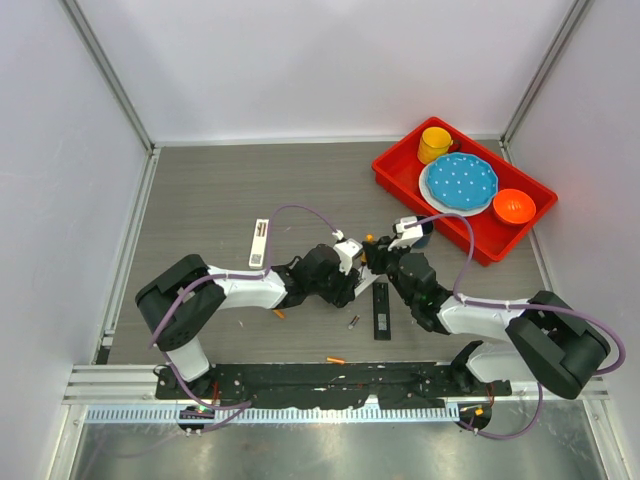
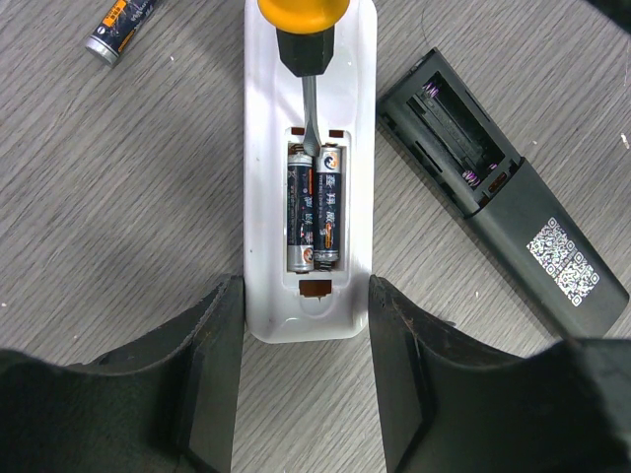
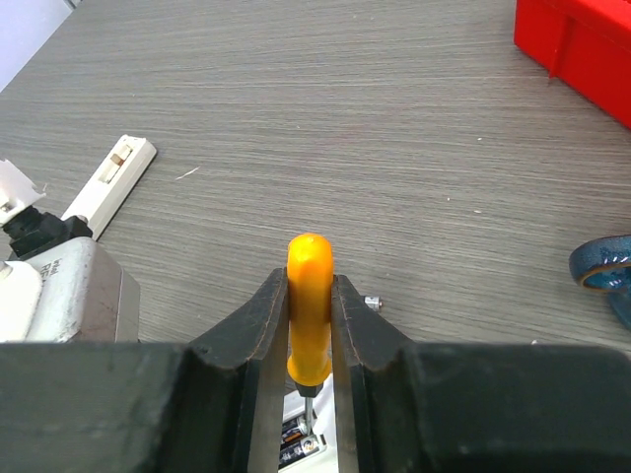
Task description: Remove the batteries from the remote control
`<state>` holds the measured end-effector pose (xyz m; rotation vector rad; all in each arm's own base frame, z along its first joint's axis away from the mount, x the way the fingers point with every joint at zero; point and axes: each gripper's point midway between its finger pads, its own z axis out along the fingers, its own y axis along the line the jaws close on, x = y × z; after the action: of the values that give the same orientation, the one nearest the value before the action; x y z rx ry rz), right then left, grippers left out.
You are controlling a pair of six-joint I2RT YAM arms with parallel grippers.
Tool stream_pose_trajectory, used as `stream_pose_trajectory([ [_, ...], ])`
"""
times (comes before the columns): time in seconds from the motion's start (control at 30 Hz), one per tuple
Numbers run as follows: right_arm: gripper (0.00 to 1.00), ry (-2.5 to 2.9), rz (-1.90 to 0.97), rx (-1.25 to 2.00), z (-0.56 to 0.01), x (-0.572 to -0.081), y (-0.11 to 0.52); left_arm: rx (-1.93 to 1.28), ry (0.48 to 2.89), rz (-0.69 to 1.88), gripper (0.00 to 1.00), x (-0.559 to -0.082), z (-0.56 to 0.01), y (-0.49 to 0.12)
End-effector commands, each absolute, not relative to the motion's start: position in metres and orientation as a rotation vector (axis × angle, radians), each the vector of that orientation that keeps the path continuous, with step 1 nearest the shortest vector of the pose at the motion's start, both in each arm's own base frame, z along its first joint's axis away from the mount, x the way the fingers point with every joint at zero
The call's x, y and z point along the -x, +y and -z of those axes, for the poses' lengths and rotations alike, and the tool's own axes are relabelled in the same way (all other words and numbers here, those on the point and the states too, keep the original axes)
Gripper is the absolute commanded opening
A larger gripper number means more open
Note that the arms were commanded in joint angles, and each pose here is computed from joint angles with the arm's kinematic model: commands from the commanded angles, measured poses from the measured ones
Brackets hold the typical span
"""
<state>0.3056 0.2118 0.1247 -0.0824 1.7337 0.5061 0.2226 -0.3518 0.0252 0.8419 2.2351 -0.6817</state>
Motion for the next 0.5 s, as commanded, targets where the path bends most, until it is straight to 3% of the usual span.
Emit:
stream_pose_trajectory([
  [0.0,0.01,1.760,-0.536,0.086,-0.116,-0.298,0.216,-0.925,2.476,0.589,0.31,-0.186,0.036,-0.316],
  [0.27,0.01,1.761,-0.641,0.068,-0.115,-0.292,0.227,-0.925,2.480,0.598,0.22,-0.185,0.037,-0.317],
  [0.47,0.01,1.758,-0.764,0.008,-0.120,-0.292,0.232,-0.931,2.484,0.600,0.08,-0.184,0.039,-0.318],
])
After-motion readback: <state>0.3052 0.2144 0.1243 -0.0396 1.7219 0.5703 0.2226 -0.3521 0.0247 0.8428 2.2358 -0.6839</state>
